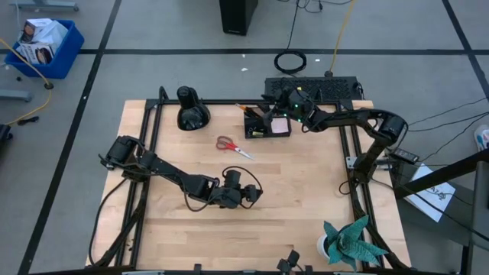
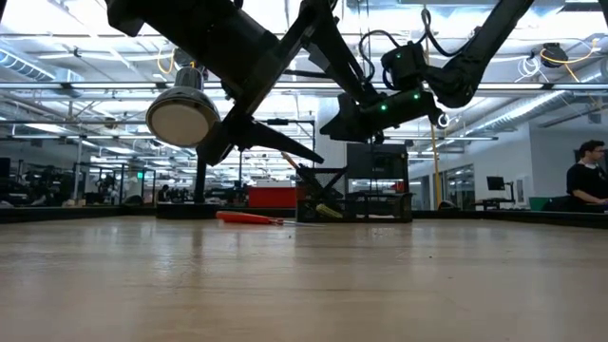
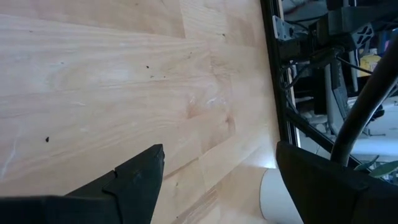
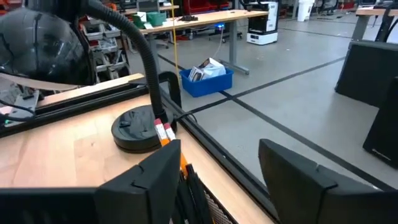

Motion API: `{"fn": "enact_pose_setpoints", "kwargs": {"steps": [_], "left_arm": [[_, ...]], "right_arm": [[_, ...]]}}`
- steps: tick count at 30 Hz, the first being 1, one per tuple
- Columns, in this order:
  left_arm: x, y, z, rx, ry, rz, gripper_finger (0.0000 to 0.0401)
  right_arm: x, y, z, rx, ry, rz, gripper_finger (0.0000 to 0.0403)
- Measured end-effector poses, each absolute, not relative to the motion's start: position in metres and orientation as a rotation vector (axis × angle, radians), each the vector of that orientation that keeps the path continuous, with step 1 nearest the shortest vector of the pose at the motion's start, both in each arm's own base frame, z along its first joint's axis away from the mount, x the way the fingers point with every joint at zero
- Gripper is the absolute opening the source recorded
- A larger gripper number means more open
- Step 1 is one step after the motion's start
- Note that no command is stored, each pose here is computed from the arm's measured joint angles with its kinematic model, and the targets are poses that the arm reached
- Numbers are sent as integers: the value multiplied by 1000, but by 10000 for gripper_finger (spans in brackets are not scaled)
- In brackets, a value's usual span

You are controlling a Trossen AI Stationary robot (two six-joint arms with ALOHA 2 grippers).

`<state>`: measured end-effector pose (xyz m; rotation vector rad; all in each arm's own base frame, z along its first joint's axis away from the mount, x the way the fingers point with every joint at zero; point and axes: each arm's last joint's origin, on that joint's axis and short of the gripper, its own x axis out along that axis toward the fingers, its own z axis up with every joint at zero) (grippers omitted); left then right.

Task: Pick and place office supplies into organizer
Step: Put the red scissors into the black desk organizer

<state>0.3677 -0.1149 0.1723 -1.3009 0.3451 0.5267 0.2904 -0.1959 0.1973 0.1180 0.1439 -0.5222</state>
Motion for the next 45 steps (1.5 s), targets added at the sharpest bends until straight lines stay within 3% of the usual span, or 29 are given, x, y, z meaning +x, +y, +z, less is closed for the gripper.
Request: {"fn": "enact_pose_setpoints", "kwargs": {"steps": [5,9,16,21,29,33,37,45], "left_arm": [[369,-116,173,-1269,354,497,312],[372,-111,176,-1254,370,448,312],[380,-95,200,-1212,108,447,312],[375,-72,239,-1198,-70,450,312],[336,-42,320,-916,-191,408,312],[313,-45,339,-655,-100,400,312],[296,-41,340,-627,17,417,312],[269,-32,299,-480,524,550,312]], "right_arm": [[287,-187,223,89,53,-501,220],[281,-162,259,58,-17,-371,220],[253,-117,304,56,3,-268,211],[234,-96,314,168,85,-231,210],[218,-76,312,195,220,-185,210],[213,-69,313,200,248,-166,210],[212,-65,312,183,263,-148,210],[213,-65,310,273,275,-178,210]]}}
